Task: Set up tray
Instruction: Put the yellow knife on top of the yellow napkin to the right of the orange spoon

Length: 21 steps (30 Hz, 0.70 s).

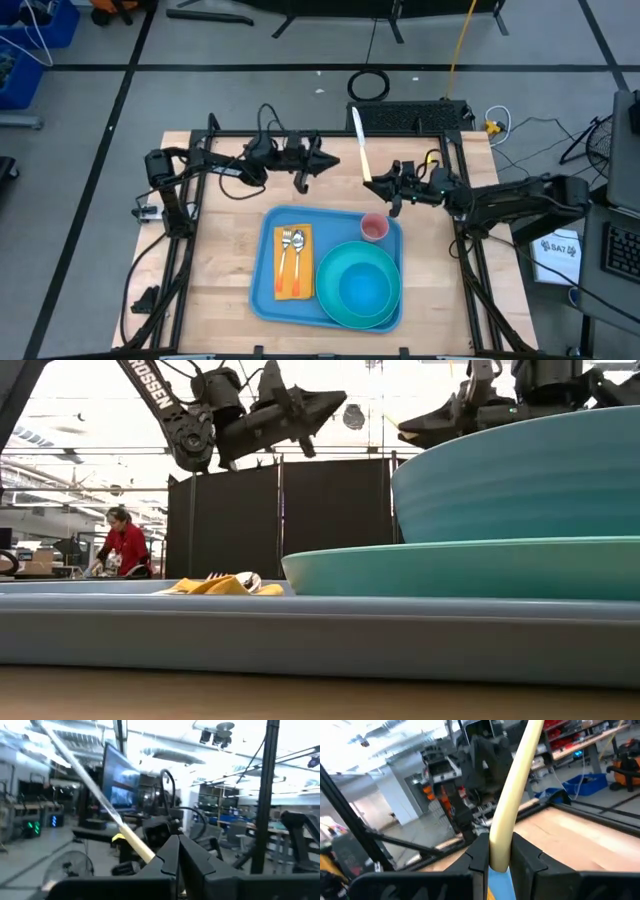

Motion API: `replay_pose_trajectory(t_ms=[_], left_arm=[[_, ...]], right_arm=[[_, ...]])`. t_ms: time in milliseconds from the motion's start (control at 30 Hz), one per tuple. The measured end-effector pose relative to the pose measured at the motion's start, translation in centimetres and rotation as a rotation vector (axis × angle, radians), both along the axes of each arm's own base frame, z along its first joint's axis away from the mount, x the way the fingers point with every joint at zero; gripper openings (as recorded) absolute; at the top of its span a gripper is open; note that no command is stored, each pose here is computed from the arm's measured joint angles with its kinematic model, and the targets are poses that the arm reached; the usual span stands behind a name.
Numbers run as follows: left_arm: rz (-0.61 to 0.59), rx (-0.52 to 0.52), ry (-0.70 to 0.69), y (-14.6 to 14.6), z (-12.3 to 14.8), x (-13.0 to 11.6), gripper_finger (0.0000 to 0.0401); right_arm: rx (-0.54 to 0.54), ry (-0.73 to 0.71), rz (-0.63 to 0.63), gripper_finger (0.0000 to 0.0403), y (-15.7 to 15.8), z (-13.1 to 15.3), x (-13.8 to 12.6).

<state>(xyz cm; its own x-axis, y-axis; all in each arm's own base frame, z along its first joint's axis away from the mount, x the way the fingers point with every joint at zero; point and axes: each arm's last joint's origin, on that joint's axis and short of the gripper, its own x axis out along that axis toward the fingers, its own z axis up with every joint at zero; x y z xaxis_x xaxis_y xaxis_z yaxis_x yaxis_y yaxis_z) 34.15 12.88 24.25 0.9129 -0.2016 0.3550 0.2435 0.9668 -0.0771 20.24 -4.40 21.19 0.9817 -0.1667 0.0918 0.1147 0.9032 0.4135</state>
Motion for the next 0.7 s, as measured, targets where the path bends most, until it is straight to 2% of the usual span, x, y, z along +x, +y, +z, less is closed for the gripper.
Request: replay_pose_trajectory(t_ms=[167,267,400,533,700], left_arm=[[0.069,-0.102,0.071,0.7,0.3,0.9,0.0047],[0.095,-0.125,0.118,1.5,0.0,1.0,0.0084],[0.177,-0.159,0.107,2.1,0.1,0.9,0.0149],[0.187,-0.184,0.057,2.2,0.9,1.0,0.0210],[0.182,-0.195,0.016,2.5,2.4,1.5,0.0251]], right_arm=[[0.037,-0.008,0.038,0.0037,0.0,-0.9,0.9],[0.037,-0.024,0.052,0.0037,0.3,-1.0,1.2],[0.038,-0.018,0.059,0.0037,0.4,-1.1,1.3],[0.039,-0.018,0.059,0.0037,0.4,-1.1,1.3],[0.031,-0.017,0.057,0.0037,0.4,-1.1,1.3]])
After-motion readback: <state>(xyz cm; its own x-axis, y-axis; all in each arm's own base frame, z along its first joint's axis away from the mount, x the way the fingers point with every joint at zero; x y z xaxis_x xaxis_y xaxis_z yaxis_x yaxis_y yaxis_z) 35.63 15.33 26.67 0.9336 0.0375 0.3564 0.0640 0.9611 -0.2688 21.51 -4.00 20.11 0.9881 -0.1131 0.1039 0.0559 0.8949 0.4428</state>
